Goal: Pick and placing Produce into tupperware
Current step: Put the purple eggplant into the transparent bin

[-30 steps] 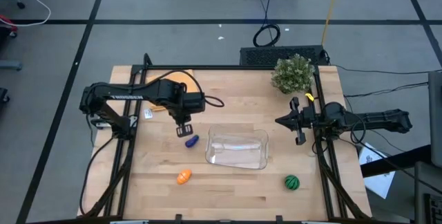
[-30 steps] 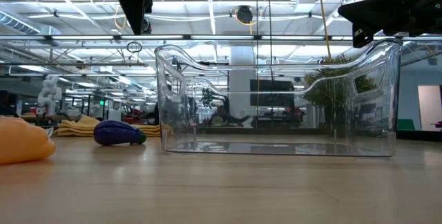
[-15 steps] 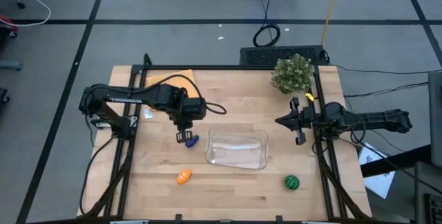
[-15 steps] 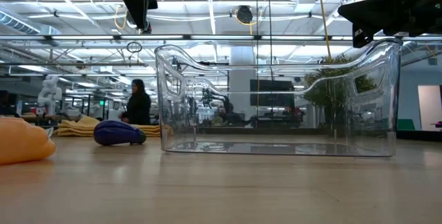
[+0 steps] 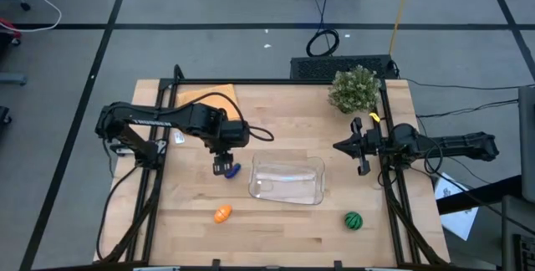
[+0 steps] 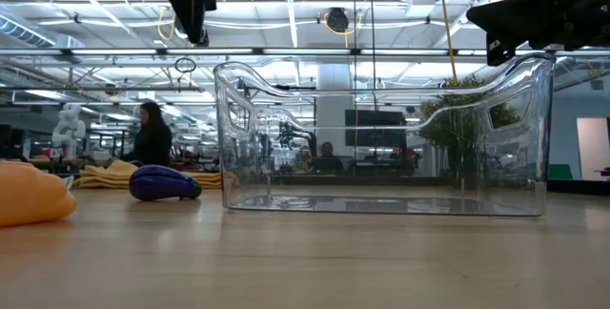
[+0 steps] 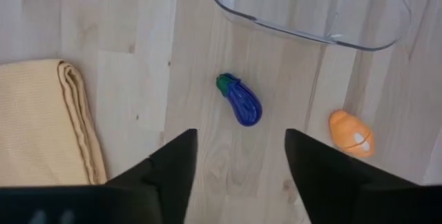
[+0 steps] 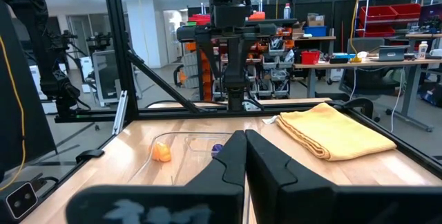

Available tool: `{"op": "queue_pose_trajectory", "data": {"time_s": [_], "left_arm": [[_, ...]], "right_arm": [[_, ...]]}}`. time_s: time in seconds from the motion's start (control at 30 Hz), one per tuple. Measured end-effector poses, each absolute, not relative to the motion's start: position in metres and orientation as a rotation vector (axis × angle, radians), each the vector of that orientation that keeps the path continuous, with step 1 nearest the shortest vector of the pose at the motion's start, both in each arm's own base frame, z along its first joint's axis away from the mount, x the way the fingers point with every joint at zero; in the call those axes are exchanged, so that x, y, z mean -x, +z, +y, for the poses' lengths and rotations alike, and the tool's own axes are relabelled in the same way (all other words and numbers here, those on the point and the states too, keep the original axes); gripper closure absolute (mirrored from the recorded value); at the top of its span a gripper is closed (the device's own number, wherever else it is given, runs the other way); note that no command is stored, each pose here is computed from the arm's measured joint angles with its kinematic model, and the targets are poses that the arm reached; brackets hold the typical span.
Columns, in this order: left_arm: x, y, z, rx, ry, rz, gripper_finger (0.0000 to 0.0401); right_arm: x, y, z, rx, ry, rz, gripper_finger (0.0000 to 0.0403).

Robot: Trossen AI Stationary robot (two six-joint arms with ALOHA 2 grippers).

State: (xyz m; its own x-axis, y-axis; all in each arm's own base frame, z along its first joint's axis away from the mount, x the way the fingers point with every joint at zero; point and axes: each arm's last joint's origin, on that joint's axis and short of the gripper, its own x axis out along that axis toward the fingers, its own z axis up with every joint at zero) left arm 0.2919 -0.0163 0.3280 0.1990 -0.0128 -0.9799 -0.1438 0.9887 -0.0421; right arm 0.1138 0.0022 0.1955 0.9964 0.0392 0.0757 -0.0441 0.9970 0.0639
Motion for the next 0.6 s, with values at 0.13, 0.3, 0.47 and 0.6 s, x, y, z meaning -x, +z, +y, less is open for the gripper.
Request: {"op": "queue_pose_trajectory", "data": {"time_s": [0.13,0.3,0.47,0.6], "left_arm": [[-0.291,0.328,-0.016,0.137,0.095,1.373,0.0140],[-0.291,0.319,-0.017,0.159,0.096,1.387,0.0137],[-0.291,0.292,-0.018,0.197,0.071,1.435,0.0143],[-0.289,0.272,-0.018,0.210,0.063,1.463,0.0143]], "right_arm": [[-0.114,0.195,0.002,-0.066,0.042,-0.074,0.0403],[-0.114,0.195,0.002,-0.066,0.041,-0.075,0.0403],[-0.114,0.195,0.002,-0.066,0.042,-0.075,0.0403],[-0.114,0.195,0.002,-0.066,0.042,-0.075,0.0403]]}}
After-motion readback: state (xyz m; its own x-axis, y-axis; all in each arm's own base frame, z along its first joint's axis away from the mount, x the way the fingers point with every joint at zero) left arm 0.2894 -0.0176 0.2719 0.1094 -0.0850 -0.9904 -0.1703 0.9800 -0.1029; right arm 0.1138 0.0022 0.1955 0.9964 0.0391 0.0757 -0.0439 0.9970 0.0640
